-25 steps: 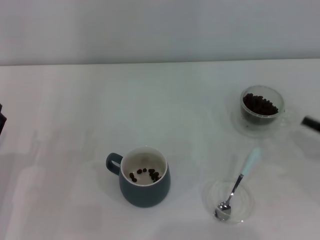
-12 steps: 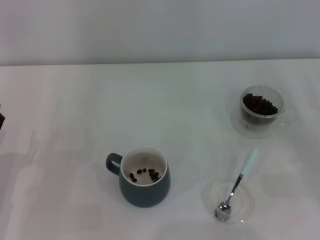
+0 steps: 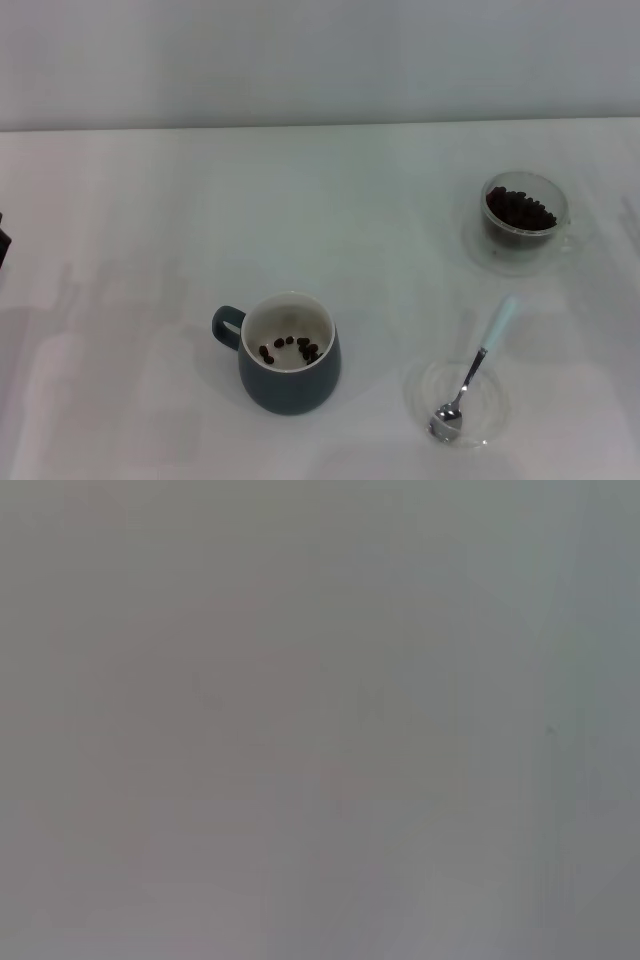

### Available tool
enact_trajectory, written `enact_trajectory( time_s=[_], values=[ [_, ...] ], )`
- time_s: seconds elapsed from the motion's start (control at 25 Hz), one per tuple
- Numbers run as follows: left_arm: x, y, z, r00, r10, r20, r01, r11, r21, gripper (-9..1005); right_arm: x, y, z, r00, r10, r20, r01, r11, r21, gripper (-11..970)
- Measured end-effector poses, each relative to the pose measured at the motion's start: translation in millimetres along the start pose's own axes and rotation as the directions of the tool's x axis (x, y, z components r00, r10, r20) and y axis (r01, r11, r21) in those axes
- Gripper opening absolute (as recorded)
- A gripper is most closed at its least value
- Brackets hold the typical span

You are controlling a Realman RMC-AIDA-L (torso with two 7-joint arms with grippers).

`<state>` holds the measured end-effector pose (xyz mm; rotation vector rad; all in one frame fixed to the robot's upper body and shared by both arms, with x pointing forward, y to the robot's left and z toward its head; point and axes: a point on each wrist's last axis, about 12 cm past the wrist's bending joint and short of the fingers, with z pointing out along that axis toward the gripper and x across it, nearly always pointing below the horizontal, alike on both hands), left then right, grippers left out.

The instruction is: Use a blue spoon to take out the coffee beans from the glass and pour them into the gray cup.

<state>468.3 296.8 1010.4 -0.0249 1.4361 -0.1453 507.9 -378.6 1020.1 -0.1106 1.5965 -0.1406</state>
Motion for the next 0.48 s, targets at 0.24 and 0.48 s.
enact_trajectory(
  time_s=[0.24,0.48],
  values=[
    [2.5,-0.9,-0.6,0.999,-0.038,-0.021,0.038,0.999,0.008,786,0.0,-0.3,-0.3,1.000,0.023,0.003,-0.023,1.000,0.009,768],
    [3.5,-2.6,1.2,0.998,-0.048,-0.030,0.048,0.999,0.009,786,0.5,-3.2,-1.5,0.999,0.049,0.007,-0.049,0.998,0.043,855]
  ],
)
